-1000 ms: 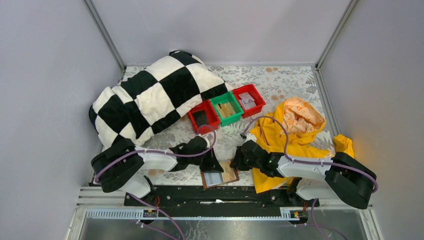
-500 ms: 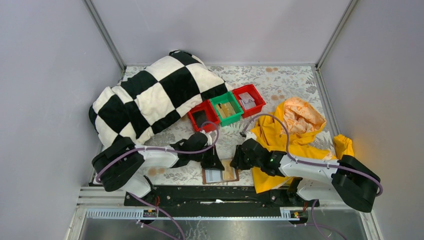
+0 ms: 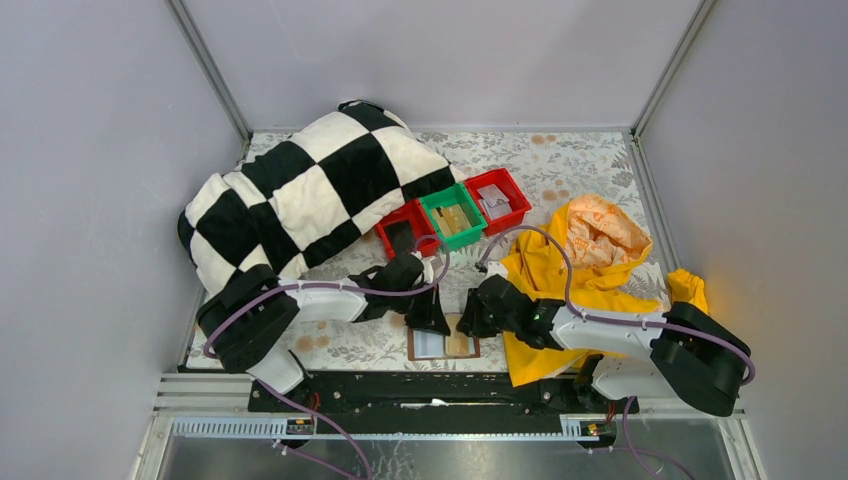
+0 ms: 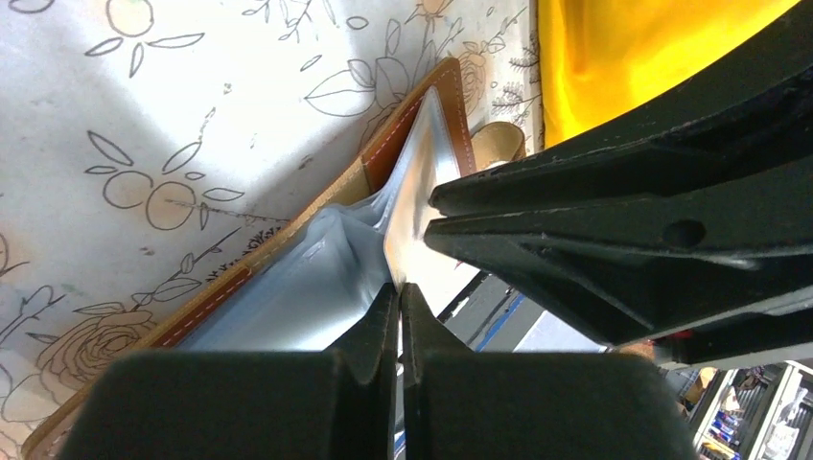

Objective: Take the credit cards out of the card holder
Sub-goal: Remove the credit card from the card holder.

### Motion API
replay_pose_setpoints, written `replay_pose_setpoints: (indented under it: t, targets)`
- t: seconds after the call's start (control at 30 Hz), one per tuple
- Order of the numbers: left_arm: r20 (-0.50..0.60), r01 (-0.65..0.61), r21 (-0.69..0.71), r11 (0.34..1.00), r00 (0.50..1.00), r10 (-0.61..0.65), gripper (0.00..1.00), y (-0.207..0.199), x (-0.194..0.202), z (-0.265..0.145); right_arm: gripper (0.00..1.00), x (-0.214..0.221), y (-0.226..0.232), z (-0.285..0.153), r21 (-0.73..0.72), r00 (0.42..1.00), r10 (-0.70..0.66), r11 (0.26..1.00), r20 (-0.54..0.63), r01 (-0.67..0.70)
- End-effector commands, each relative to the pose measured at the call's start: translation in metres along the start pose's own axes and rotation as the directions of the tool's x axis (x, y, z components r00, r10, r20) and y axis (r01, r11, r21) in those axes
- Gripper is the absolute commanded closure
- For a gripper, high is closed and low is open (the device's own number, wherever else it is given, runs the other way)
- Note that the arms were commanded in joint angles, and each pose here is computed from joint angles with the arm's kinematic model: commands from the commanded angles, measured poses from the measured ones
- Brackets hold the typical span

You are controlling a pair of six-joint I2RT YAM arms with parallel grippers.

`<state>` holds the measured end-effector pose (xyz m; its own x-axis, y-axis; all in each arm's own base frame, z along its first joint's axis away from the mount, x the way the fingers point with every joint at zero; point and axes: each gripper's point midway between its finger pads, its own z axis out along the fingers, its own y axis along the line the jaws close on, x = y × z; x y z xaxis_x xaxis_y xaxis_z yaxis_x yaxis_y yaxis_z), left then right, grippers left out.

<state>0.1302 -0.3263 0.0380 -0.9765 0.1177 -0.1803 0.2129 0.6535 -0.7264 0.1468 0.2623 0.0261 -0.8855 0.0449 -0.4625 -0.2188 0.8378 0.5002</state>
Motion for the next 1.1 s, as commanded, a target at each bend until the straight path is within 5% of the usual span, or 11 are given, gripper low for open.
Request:
replay_pose_setpoints:
  t: [0.0,0.53,0.77,0.97,1.07]
  targets:
    - [-0.01,-0.026,0.011,1.0,1.0,0.026,1.0,0.003,0.006,-0.004,0.75,0.01,-0.016,0.003,0.046,1.0,0.007,0.999,-0.006,-0.007]
    - [0.015,0.04,0.062,0.997,0.999,-0.041,1.0,0.006,0.008,-0.012,0.86,0.03,-0.054,0.003,0.229,0.997,0.05,0.973,-0.064,-0.034]
    - [0.036,0.072,0.152,0.986,0.996,-0.079,0.88,-0.002,0.011,-0.016,0.86,0.036,-0.054,0.005,0.216,0.995,0.065,0.975,-0.081,-0.046]
    - [0.061,0.118,0.177,0.977,0.99,-0.131,1.0,-0.001,0.011,-0.016,0.86,0.032,-0.048,0.008,0.189,0.995,0.066,0.981,-0.069,-0.052]
    - [0.073,0.119,0.177,0.977,0.988,-0.133,0.85,-0.001,0.009,-0.018,0.86,0.032,-0.047,0.008,0.187,0.995,0.066,0.981,-0.069,-0.052]
